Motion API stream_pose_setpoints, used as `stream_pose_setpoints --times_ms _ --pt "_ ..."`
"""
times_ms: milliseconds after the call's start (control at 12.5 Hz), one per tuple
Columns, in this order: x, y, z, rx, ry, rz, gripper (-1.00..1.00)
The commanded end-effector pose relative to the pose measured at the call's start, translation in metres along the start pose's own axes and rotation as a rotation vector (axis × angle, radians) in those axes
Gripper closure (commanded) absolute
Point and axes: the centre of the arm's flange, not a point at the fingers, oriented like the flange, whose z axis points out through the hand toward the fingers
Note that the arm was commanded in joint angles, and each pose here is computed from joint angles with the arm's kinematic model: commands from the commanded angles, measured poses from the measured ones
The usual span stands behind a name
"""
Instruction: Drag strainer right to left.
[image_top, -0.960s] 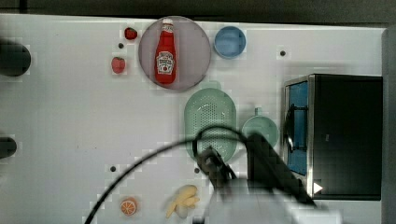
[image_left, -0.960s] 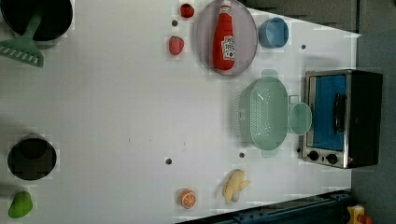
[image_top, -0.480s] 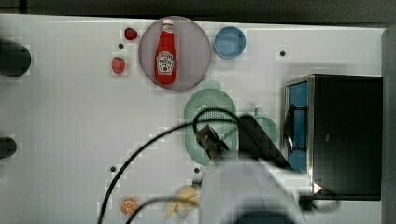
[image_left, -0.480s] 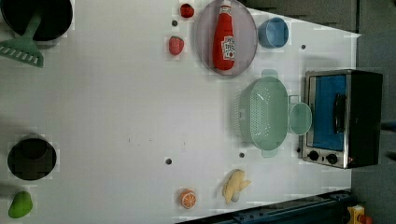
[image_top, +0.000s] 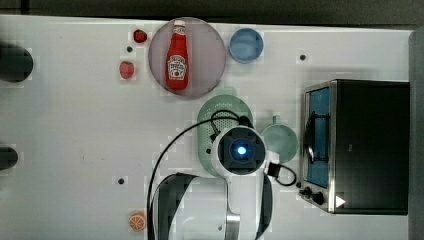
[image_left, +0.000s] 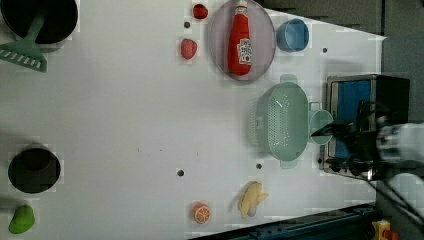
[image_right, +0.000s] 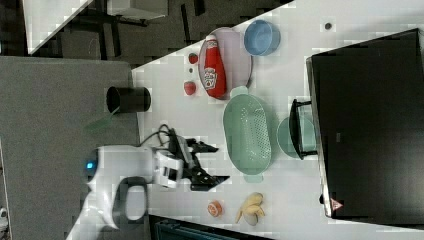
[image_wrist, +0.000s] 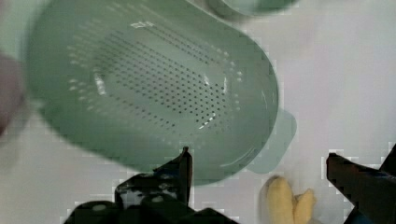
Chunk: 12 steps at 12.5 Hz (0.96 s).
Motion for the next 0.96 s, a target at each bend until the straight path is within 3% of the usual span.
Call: stream_pose_setpoints --times_ms 80,960 --pt "0.002 -0.020 -0.009 0.121 0.066 0.249 -1.00" --pt "-0.008 -0.059 0.166 0.078 0.027 0.411 -1.00"
